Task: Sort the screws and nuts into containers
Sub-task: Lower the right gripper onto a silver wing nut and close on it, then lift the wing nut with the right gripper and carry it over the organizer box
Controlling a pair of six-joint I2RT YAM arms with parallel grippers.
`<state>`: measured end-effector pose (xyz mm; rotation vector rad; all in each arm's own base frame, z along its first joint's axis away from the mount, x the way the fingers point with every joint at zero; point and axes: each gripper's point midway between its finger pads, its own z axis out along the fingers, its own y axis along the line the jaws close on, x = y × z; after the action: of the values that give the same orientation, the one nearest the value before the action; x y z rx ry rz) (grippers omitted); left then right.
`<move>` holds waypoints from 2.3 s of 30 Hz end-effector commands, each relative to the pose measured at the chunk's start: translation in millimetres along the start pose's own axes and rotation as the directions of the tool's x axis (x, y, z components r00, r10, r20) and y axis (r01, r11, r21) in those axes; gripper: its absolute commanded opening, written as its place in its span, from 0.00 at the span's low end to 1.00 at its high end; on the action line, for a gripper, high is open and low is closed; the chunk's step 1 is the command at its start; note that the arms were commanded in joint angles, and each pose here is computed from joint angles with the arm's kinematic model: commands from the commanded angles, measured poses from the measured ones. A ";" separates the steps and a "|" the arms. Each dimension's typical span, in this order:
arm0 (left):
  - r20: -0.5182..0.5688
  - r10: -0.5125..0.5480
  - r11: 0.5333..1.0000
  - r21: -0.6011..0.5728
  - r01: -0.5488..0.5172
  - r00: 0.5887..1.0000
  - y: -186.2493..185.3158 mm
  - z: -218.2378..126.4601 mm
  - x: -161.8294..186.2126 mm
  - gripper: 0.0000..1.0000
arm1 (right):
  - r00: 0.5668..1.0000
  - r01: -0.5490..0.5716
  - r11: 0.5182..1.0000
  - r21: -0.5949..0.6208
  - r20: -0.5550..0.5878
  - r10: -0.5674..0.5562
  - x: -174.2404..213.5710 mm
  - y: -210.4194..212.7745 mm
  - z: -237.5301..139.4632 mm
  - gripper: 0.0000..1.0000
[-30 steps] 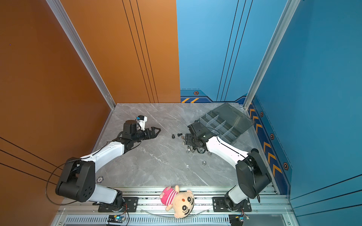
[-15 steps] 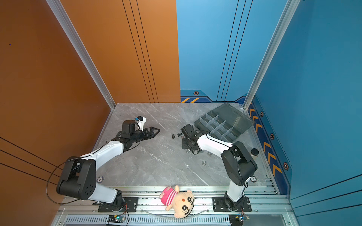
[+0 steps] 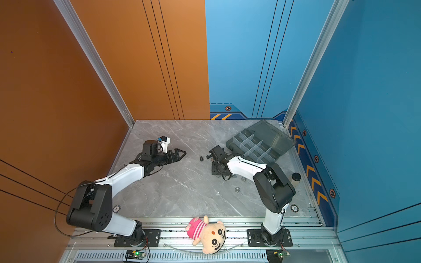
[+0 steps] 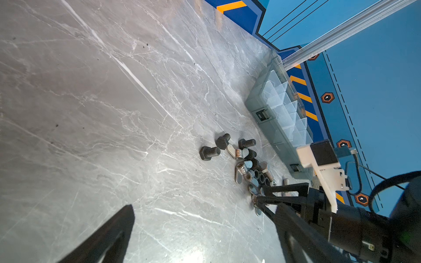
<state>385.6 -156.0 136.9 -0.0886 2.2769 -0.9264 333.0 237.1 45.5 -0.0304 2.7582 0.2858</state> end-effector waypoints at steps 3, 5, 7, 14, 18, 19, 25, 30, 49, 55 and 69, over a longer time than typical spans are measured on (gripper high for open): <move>-0.013 -0.005 1.000 0.018 0.005 1.000 -3.5 0.7 -5.1 0.98 | 0.999 -0.020 0.999 0.025 -0.033 0.020 5.4 -2.6 4.0 0.52; -0.017 -0.011 1.000 0.018 0.011 1.000 -2.7 1.7 -4.3 0.98 | 0.999 -0.024 0.999 0.030 -0.040 0.025 6.9 -3.7 6.8 0.51; -0.021 -0.014 1.000 0.020 0.015 1.000 -2.6 2.7 -3.4 0.97 | 0.998 -0.030 0.999 0.040 -0.045 0.031 8.7 -5.9 9.8 0.50; -0.022 -0.015 1.000 0.022 0.016 1.000 -3.4 2.4 -3.6 0.98 | 0.998 -0.039 0.997 0.064 -0.053 0.042 10.7 -11.5 17.2 0.49; -0.026 -0.014 1.000 0.020 0.015 1.000 -3.0 2.9 -3.0 0.98 | 0.997 -0.040 0.997 0.069 -0.057 0.043 11.6 -12.6 19.8 0.47; -0.027 -0.014 1.000 0.020 0.015 1.000 -3.0 3.3 -2.8 0.98 | 0.997 -0.040 0.997 0.072 -0.059 0.044 12.5 -13.4 20.7 0.46; -0.030 -0.020 1.000 0.018 0.021 0.999 -1.7 4.2 -2.3 0.98 | 0.996 -0.028 0.995 0.091 -0.079 0.035 18.3 -18.2 25.5 0.38; -0.033 -0.020 1.000 0.020 0.021 0.999 -2.1 3.9 -1.5 0.98 | 0.996 -0.017 0.996 0.090 -0.086 0.024 22.2 -20.5 23.9 0.35; -0.038 -0.023 1.000 0.019 0.024 0.999 -3.8 5.2 0.6 0.98 | 0.993 0.021 0.995 0.093 -0.119 -0.010 34.1 -26.0 18.9 0.15; -0.039 -0.025 1.000 0.016 0.025 0.999 -2.9 5.3 1.7 0.98 | 0.995 0.022 0.996 0.089 -0.101 -0.013 30.9 -25.3 14.6 0.00; -0.029 -0.044 0.998 0.033 0.044 0.999 -8.1 2.3 -0.7 0.98 | 0.996 0.088 0.995 -0.052 0.006 -0.088 -4.2 8.1 -36.2 0.00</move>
<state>385.8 -158.0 131.2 -0.1263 2.3066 -0.9528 322.2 235.1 53.5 -0.1140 2.7746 0.3003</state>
